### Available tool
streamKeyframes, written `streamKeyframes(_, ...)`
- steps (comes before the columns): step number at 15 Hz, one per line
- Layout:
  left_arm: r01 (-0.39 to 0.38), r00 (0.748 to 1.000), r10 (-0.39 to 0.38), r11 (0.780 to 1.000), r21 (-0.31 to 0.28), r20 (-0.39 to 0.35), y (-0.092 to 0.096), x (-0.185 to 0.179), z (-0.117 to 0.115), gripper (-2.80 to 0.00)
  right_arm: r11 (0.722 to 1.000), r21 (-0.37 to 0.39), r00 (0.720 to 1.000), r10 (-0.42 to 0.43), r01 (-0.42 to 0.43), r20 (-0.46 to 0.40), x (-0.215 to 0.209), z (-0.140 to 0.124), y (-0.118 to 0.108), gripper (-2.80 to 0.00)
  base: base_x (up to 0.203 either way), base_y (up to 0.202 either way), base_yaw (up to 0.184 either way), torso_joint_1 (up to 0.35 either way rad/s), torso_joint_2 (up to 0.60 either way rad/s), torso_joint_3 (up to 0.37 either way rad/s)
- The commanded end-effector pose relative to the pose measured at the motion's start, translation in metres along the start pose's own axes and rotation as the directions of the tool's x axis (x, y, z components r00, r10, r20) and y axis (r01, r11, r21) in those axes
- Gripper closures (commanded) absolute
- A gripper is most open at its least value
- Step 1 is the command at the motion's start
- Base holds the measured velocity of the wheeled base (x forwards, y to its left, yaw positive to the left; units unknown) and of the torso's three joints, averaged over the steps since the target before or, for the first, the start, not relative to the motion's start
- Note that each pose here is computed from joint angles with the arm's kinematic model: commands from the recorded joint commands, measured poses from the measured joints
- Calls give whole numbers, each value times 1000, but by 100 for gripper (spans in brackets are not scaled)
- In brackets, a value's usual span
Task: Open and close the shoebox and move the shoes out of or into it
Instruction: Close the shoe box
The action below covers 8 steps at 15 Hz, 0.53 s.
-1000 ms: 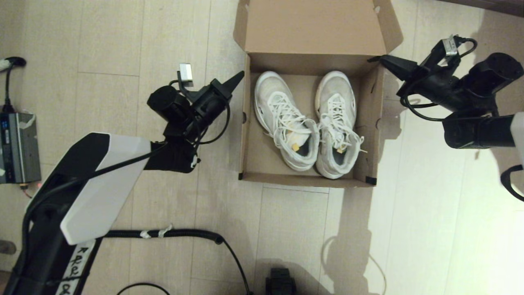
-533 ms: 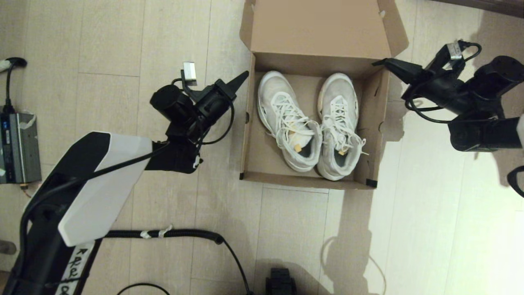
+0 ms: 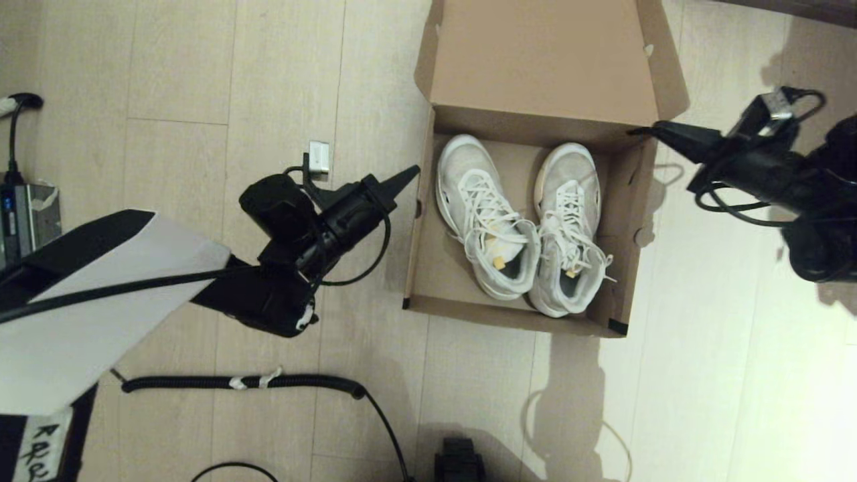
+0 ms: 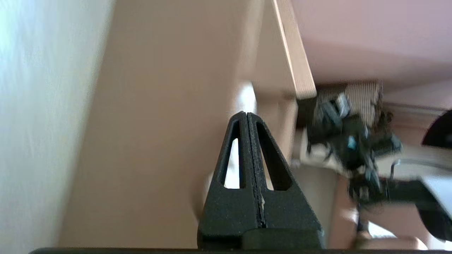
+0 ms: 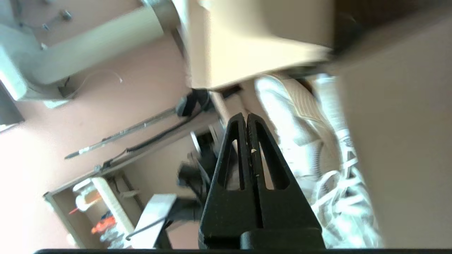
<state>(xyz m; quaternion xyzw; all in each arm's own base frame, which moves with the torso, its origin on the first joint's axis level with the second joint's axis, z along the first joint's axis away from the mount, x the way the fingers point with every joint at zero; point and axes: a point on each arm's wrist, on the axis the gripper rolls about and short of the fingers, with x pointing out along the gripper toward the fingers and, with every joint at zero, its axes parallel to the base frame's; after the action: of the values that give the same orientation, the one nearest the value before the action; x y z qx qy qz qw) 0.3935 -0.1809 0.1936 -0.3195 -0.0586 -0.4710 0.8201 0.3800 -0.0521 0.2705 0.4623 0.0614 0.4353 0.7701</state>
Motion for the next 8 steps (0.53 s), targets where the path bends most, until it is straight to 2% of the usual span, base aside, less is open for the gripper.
streamKeyframes(1,-4,1000,4,1000,-12,-16,-30,-29,4,0,998,-60,999,10,-8,32,-20,5,38,0,0,0,0,0,0,0)
streamKeyframes(3,-19,999,19,1000,-14,-30,-50,-56,5,0,994,-105,996,-32,41,82,-50,23,45,0,0,0,0,0,0,0)
streamKeyframes(4,-20,1000,20,1000,12,-19,-56,-65,10,0,989,-126,993,-60,73,102,-67,32,48,0,0,0,0,0,0,0)
streamKeyframes(5,-28,1000,28,999,36,-8,-53,-68,14,0,985,-140,990,-82,98,118,-80,39,48,0,0,0,0,0,0,0)
streamKeyframes(8,-5,999,1,996,86,43,-42,-54,27,0,984,-123,981,-108,129,162,-84,47,20,0,0,0,0,0,0,0)
